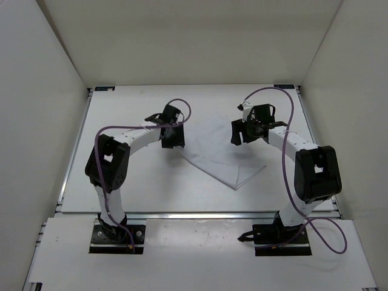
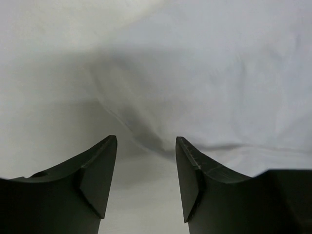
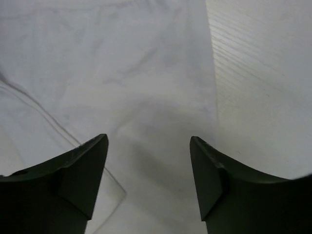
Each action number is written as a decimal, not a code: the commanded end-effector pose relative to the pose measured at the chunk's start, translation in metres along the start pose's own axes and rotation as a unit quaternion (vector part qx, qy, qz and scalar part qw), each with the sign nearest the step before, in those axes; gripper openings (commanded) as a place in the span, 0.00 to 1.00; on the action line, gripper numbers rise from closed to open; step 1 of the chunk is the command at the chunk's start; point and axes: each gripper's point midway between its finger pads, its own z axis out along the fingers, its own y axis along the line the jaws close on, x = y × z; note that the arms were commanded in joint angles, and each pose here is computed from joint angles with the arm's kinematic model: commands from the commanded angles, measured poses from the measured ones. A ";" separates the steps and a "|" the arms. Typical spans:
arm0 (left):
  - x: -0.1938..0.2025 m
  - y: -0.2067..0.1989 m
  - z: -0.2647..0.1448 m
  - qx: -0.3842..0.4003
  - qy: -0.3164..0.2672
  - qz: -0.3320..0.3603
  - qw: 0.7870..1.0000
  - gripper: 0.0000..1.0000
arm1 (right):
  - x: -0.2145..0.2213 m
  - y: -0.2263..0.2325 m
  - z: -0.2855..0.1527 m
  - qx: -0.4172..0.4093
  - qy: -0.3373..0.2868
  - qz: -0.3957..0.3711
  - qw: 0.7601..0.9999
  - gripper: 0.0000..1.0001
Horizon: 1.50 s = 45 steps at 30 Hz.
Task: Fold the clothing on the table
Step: Flatten the skirt out
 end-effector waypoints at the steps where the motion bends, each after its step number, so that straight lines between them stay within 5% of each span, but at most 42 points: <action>1: 0.017 -0.035 -0.020 0.043 -0.036 -0.020 0.998 0.61 | -0.002 -0.019 0.004 0.028 -0.003 -0.008 1.000 0.63; 5: 0.024 -0.030 -0.006 0.030 -0.064 -0.049 0.996 0.50 | 0.008 -0.027 0.008 0.051 0.006 0.000 0.999 0.42; 9: 0.023 -0.017 0.011 -0.002 -0.078 -0.070 0.994 0.27 | 0.035 -0.029 0.011 0.044 0.046 0.025 0.998 0.25; 12: 0.020 -0.009 0.019 -0.016 -0.081 -0.078 0.993 0.12 | 0.056 -0.027 0.012 0.035 0.067 0.046 0.996 0.19; 14: 0.016 0.002 0.022 -0.026 -0.079 -0.082 0.993 0.11 | 0.061 -0.022 0.007 0.020 0.068 0.056 0.996 0.17; 24: -0.036 0.026 0.033 0.006 -0.056 -0.053 0.997 0.34 | 0.041 0.007 0.012 -0.019 0.063 0.032 0.997 0.28; 28: -0.054 0.022 0.021 -0.004 -0.053 -0.020 0.998 0.47 | 0.009 0.009 0.019 -0.018 0.049 0.017 0.998 0.48; 34: -0.085 0.015 -0.003 0.031 -0.100 -0.032 0.994 0.71 | -0.067 -0.014 0.028 -0.016 -0.003 0.032 0.999 0.65; 40: -0.127 0.009 -0.003 0.019 -0.134 -0.008 0.991 0.74 | -0.113 -0.032 0.048 -0.005 -0.029 0.032 0.999 0.80; 45: -0.141 0.005 0.017 0.010 -0.145 -0.011 0.989 0.75 | -0.096 -0.050 0.094 0.011 0.015 0.054 0.998 0.81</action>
